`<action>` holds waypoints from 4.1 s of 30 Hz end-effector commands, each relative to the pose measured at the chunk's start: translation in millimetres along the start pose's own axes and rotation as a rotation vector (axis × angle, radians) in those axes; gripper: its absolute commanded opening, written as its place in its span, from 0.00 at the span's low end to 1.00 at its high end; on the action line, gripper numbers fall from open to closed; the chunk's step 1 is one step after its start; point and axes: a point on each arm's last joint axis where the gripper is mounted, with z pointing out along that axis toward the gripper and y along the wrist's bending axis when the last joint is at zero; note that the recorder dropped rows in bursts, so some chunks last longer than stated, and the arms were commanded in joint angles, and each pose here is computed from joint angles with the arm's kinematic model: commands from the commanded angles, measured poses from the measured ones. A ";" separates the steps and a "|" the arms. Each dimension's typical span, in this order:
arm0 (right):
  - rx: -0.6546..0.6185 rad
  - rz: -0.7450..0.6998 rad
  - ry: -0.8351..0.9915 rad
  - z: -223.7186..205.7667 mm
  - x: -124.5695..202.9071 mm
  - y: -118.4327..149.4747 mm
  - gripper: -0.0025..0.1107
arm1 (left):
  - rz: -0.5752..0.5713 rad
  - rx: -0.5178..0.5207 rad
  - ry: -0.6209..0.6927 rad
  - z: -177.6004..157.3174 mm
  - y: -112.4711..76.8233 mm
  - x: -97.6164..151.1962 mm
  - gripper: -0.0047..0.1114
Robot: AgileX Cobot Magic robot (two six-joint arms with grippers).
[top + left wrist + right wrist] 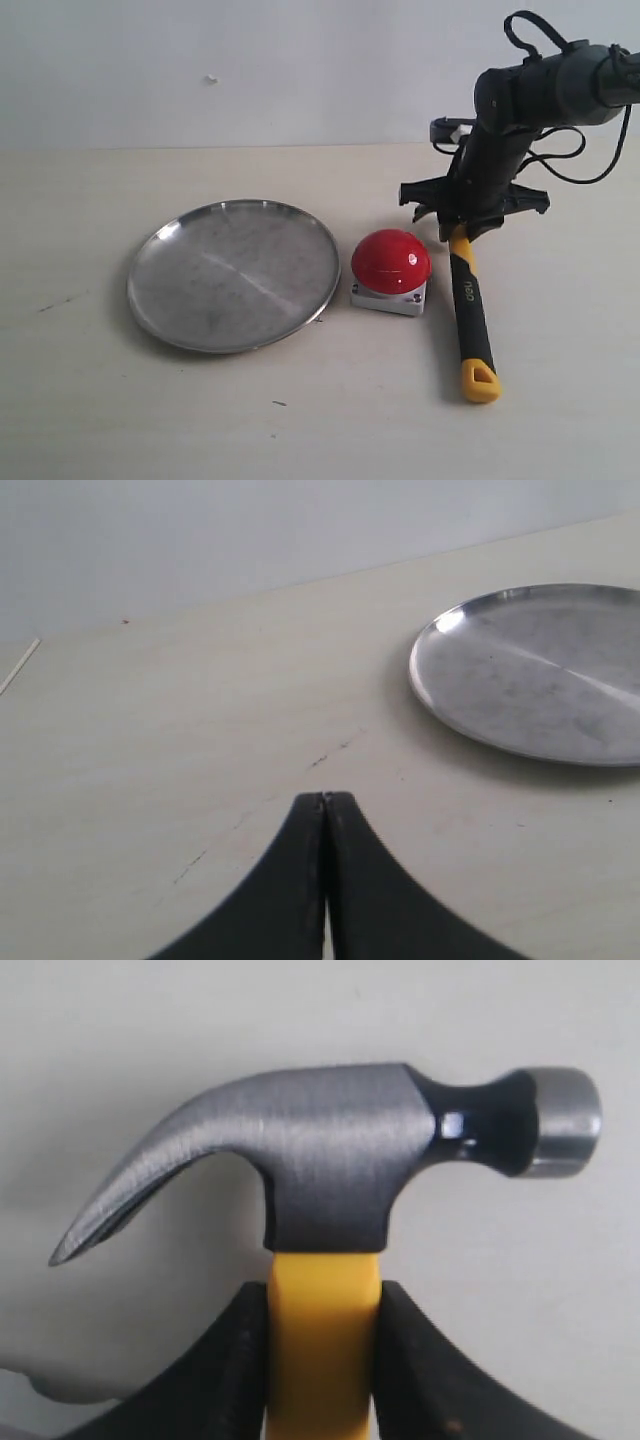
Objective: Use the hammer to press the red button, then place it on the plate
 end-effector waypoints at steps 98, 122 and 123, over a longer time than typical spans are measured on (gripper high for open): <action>-0.915 -0.314 -1.024 -204.3 109.3 57.0 0.02 | -0.631 0.040 -0.840 -22.2 24.9 -102.1 0.04; -0.917 -0.302 -1.025 -204.5 108.8 56.7 0.02 | -0.225 0.770 0.083 175.7 -117.3 -124.8 0.33; -0.917 -0.302 -1.025 -204.5 108.8 56.7 0.02 | -0.201 0.790 0.079 175.7 -124.2 -126.4 0.36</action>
